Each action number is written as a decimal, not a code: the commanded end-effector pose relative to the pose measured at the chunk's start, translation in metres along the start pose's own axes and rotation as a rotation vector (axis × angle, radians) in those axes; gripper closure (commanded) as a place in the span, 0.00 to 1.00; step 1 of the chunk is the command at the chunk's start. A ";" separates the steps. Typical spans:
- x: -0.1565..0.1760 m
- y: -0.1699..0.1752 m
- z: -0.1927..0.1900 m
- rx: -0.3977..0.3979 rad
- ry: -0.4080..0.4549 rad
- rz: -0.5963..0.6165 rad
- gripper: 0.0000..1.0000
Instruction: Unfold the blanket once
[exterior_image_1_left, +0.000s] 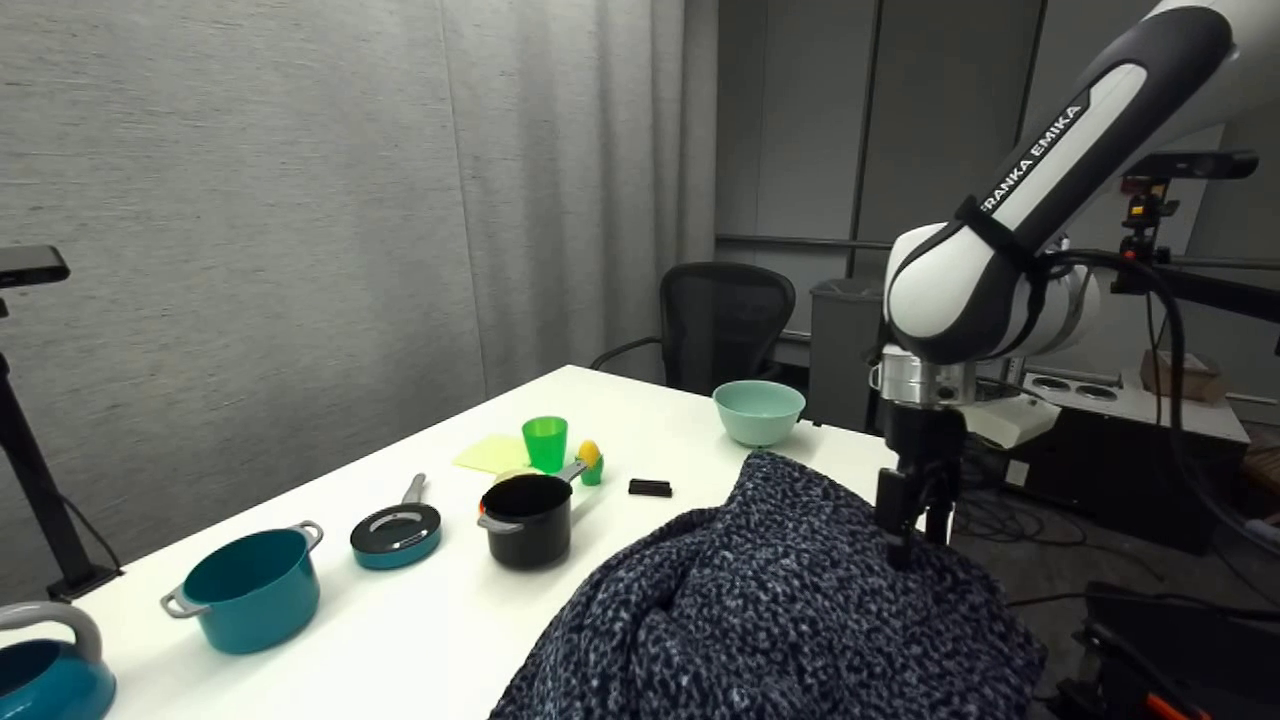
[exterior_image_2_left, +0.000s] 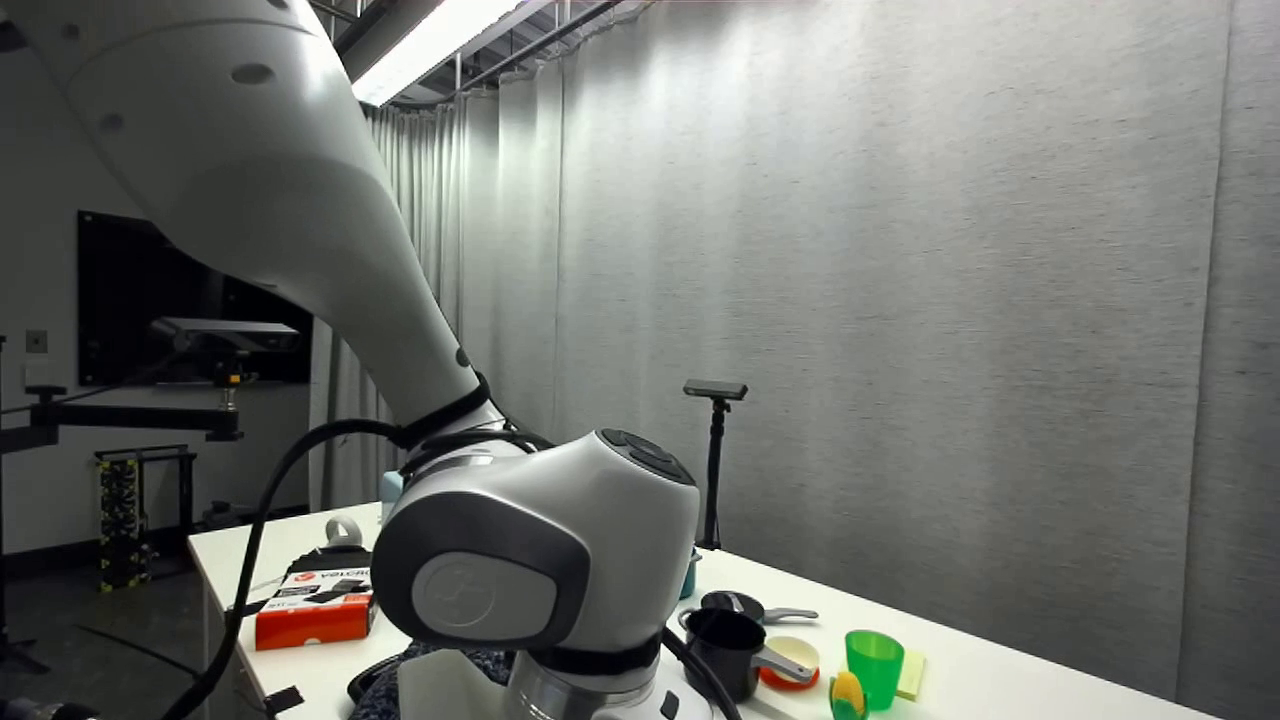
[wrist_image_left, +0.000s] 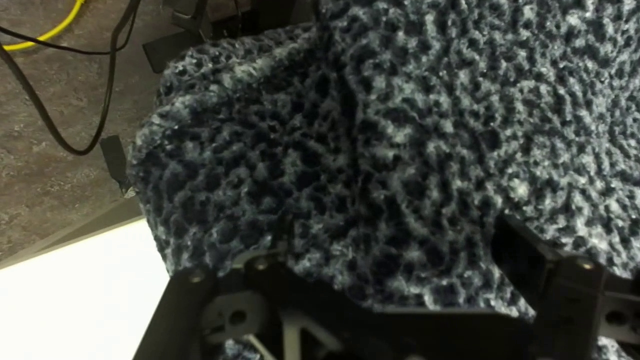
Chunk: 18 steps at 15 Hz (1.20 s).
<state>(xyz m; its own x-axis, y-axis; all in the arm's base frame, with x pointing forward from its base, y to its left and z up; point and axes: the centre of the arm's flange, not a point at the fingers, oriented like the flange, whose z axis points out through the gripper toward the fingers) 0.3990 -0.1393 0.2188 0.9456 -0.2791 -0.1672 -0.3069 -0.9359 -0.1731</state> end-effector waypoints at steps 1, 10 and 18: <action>0.011 0.003 0.009 0.046 0.002 0.004 0.19; 0.021 -0.006 0.001 0.117 -0.050 0.046 0.88; 0.030 -0.052 -0.044 0.205 -0.107 0.008 0.98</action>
<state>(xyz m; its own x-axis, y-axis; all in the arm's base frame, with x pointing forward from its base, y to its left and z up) 0.4317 -0.1228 0.2364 0.9264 -0.2658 -0.2666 -0.3428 -0.8884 -0.3053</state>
